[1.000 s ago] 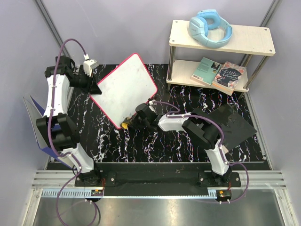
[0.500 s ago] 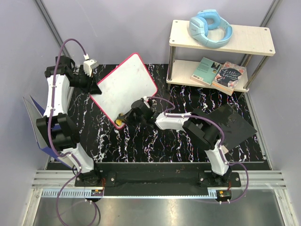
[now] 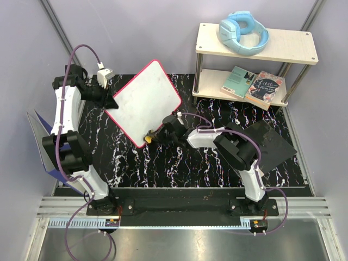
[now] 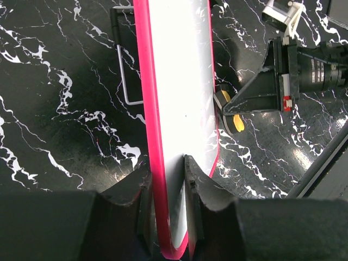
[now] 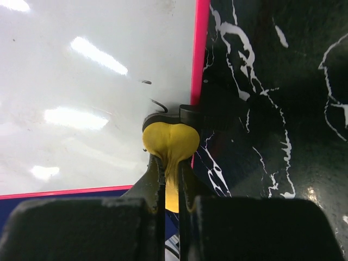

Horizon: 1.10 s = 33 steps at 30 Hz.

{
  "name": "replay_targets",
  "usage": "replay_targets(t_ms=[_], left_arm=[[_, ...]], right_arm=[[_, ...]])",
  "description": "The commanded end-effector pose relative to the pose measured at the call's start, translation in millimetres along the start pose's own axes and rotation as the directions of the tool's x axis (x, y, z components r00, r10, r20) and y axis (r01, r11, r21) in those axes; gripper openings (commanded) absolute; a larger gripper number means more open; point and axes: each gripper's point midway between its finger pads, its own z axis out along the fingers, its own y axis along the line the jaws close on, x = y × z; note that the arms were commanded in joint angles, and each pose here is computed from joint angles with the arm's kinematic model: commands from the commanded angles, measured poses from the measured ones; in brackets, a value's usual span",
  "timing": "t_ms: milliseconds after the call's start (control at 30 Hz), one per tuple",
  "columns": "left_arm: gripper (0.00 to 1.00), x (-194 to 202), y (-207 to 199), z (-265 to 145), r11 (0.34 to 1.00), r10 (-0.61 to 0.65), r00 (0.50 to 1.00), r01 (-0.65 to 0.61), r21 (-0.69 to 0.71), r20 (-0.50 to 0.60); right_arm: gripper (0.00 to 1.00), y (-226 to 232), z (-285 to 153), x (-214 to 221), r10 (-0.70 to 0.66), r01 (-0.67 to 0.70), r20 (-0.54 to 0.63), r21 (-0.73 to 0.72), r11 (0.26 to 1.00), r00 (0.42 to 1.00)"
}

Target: Erase the whiteboard

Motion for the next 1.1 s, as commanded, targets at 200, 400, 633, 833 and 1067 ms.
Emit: replay_targets(t_ms=[200, 400, 633, 833, 1067], left_arm=[[0.0, -7, 11, -1, 0.994, 0.106, 0.994, -0.106, -0.035, 0.001], [0.0, -6, 11, -2, 0.993, 0.11, 0.994, -0.11, -0.034, -0.003], [0.0, -5, 11, -2, 0.993, 0.114, 0.993, -0.115, -0.033, -0.007], [0.0, -3, 10, -1, 0.994, 0.11, 0.994, -0.11, -0.024, -0.014], [0.0, -5, 11, -1, 0.994, 0.105, 0.994, -0.106, -0.027, -0.008]], right_arm=[[0.0, 50, 6, -63, 0.052, -0.033, 0.136, -0.133, 0.991, 0.989], [0.0, 68, 17, -66, 0.094, -0.071, 0.115, -0.188, 0.98, 0.989], [0.0, 88, 21, -81, 0.125, -0.089, 0.117, -0.27, 0.959, 0.985], [0.0, 113, 10, -97, 0.101, -0.054, 0.129, -0.324, 0.944, 0.986], [0.0, 116, 8, -108, 0.084, -0.032, 0.146, -0.324, 0.946, 0.986]])
